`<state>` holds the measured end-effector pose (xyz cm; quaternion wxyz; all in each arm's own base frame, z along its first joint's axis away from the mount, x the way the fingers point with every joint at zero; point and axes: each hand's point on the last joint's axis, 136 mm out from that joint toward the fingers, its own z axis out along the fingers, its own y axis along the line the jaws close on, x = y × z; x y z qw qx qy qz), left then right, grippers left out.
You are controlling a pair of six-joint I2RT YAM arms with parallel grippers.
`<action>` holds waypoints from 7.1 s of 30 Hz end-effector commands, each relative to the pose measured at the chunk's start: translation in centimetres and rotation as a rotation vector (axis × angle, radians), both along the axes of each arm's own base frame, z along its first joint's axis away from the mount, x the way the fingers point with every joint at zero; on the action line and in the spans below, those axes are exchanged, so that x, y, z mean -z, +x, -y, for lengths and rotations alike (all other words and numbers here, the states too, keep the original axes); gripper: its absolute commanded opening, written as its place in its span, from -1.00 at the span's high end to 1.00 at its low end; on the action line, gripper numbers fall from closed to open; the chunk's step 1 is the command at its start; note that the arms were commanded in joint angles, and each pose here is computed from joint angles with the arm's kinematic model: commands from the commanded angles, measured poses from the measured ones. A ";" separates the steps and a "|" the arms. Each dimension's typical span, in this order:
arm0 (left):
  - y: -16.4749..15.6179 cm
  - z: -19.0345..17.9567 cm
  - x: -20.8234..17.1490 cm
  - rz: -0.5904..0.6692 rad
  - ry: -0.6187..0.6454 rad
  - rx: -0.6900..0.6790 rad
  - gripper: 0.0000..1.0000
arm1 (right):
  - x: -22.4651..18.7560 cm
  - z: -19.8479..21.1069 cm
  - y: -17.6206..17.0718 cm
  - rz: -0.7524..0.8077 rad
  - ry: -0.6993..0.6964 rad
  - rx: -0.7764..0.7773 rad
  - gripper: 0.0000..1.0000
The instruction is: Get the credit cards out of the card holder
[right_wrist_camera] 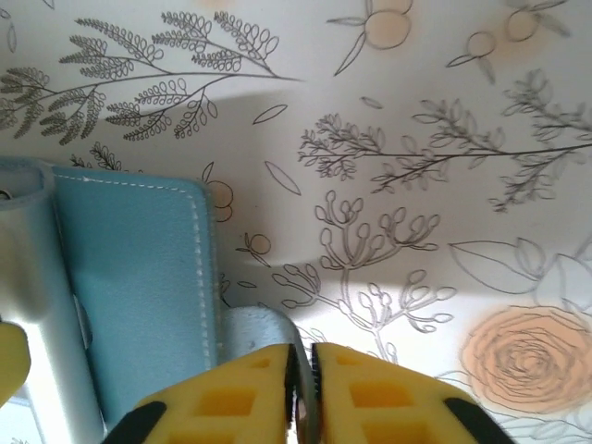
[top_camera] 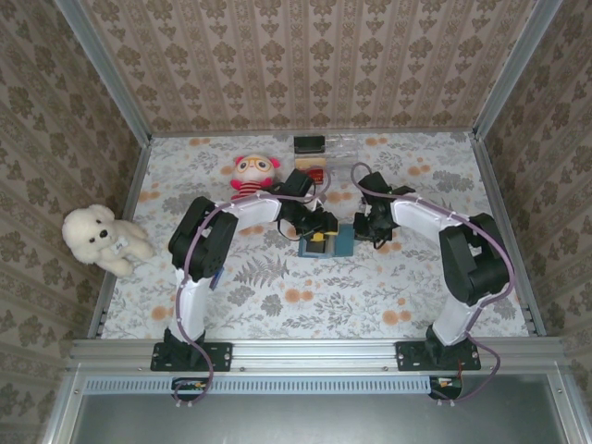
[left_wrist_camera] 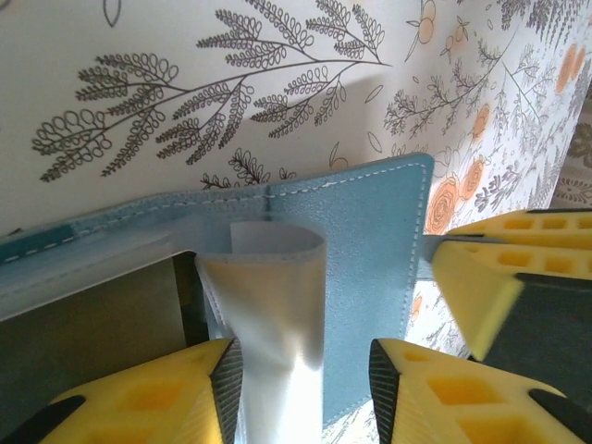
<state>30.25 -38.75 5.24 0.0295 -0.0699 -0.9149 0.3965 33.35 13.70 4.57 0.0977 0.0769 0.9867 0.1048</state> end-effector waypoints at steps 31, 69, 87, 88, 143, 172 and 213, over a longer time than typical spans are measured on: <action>-0.2 -0.3 0.9 -0.016 0.005 -0.019 0.46 | -2.9 -8.5 -2.9 0.122 0.138 -0.211 0.35; 0.1 -4.2 0.7 0.044 0.131 -0.080 0.52 | 1.2 -4.4 -1.2 0.153 -0.043 -0.009 0.33; -1.4 -5.3 3.2 0.033 0.218 -0.012 0.71 | -0.1 -1.2 1.7 0.154 -0.124 0.084 0.09; -1.4 -5.3 3.1 0.034 0.217 -0.012 0.70 | -0.3 -1.8 1.8 0.154 -0.102 0.057 0.09; 0.3 -5.4 -1.7 0.094 0.104 -0.066 0.40 | -1.4 -6.4 -0.3 0.085 -0.174 -0.327 0.87; -2.0 -6.4 0.8 0.031 0.141 -0.087 0.57 | 1.8 -5.4 -2.1 0.025 -0.161 -0.221 0.77; -3.0 -7.8 2.4 0.006 0.208 -0.085 0.63 | 0.8 -9.8 -1.7 0.014 0.172 -0.116 0.64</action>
